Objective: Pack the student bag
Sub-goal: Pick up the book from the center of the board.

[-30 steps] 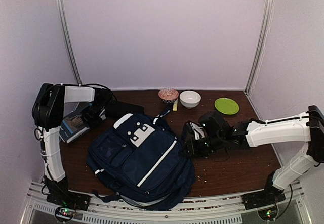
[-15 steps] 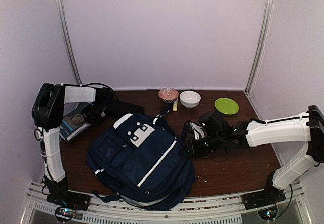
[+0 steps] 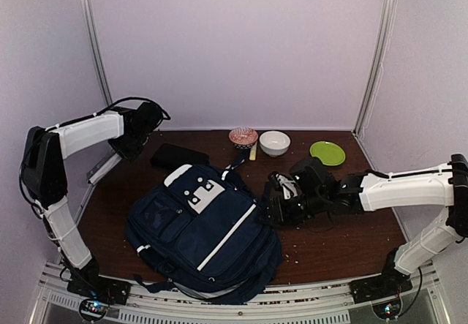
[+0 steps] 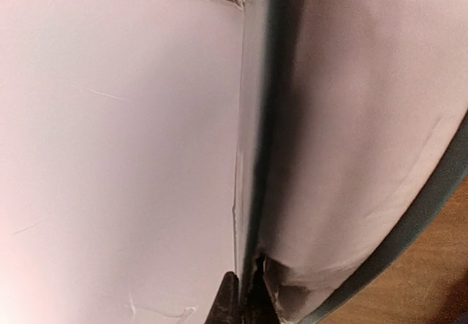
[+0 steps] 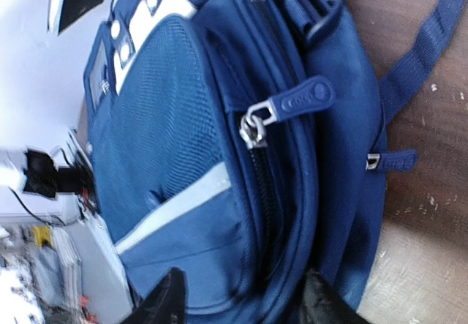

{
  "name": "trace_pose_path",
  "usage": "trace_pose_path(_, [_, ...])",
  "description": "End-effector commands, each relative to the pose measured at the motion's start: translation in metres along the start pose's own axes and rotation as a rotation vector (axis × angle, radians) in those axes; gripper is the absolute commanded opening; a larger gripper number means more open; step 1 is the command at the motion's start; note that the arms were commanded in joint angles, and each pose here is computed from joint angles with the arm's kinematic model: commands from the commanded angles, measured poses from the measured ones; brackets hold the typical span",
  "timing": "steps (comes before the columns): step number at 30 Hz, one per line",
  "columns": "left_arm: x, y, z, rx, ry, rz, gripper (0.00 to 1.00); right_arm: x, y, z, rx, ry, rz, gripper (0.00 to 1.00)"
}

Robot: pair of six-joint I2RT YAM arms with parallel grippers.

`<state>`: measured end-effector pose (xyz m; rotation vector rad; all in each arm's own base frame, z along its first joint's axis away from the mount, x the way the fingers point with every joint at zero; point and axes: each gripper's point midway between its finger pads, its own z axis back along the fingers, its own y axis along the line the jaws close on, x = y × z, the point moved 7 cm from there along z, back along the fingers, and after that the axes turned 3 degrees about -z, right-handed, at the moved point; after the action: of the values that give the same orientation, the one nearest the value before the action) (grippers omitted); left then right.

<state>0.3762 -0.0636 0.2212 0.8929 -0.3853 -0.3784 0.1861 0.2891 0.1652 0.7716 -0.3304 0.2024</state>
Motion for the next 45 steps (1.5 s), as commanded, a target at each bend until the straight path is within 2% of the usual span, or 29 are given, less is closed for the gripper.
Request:
trace_pose_path(1, [-0.001, 0.043, 0.053, 0.13, -0.096, 0.113, 0.0, 0.013, 0.023, 0.025, 0.075, -0.06, 0.007, 0.63])
trace_pose_path(5, [-0.009, 0.069, 0.095, 0.171, -0.18, 0.176, 0.0, 0.016, 0.034, 0.046, 0.096, -0.079, 0.008, 0.76])
trace_pose_path(9, [-0.016, 0.084, 0.15, 0.175, -0.32, 0.216, 0.0, 0.022, 0.05, 0.074, 0.147, -0.134, 0.01, 0.81])
trace_pose_path(13, [-0.018, 0.057, 0.203, 0.2, -0.513, 0.099, 0.0, 0.036, 0.068, 0.112, 0.199, -0.237, -0.016, 0.84])
trace_pose_path(14, [-0.015, 0.049, 0.219, 0.201, -0.595, 0.111, 0.0, 0.04, 0.07, 0.12, 0.204, -0.263, -0.034, 0.84])
trace_pose_path(17, [-0.022, 0.01, 0.258, 0.237, -0.823, 0.009, 0.0, 0.05, 0.066, 0.135, 0.211, -0.353, -0.131, 0.84])
trace_pose_path(20, [-0.035, -0.012, 0.287, 0.224, -0.99, 0.027, 0.0, 0.056, 0.061, 0.143, 0.247, -0.371, -0.209, 0.85])
trace_pose_path(26, [-0.052, -0.044, 0.312, 0.237, -1.127, 0.007, 0.0, 0.054, 0.037, 0.159, 0.337, -0.458, -0.34, 0.89])
trace_pose_path(29, [-0.058, -0.057, 0.329, 0.295, -1.206, 0.001, 0.0, 0.051, 0.032, 0.153, 0.418, -0.454, -0.4, 1.0])
trace_pose_path(32, [-0.056, -0.074, 0.343, 0.39, -1.242, -0.015, 0.0, 0.052, 0.032, 0.145, 0.488, -0.436, -0.44, 1.0])
trace_pose_path(35, [-0.051, -0.091, 0.353, 0.469, -1.257, -0.054, 0.0, 0.057, 0.038, 0.15, 0.585, -0.482, -0.462, 1.0])
trace_pose_path(38, [-0.051, -0.097, 0.361, 0.438, -1.298, -0.032, 0.0, 0.062, 0.042, 0.157, 0.597, -0.519, -0.457, 1.0])
trace_pose_path(45, [-0.05, -0.103, 0.361, 0.39, -1.31, -0.04, 0.0, 0.052, 0.025, 0.164, 0.541, -0.595, -0.482, 1.0])
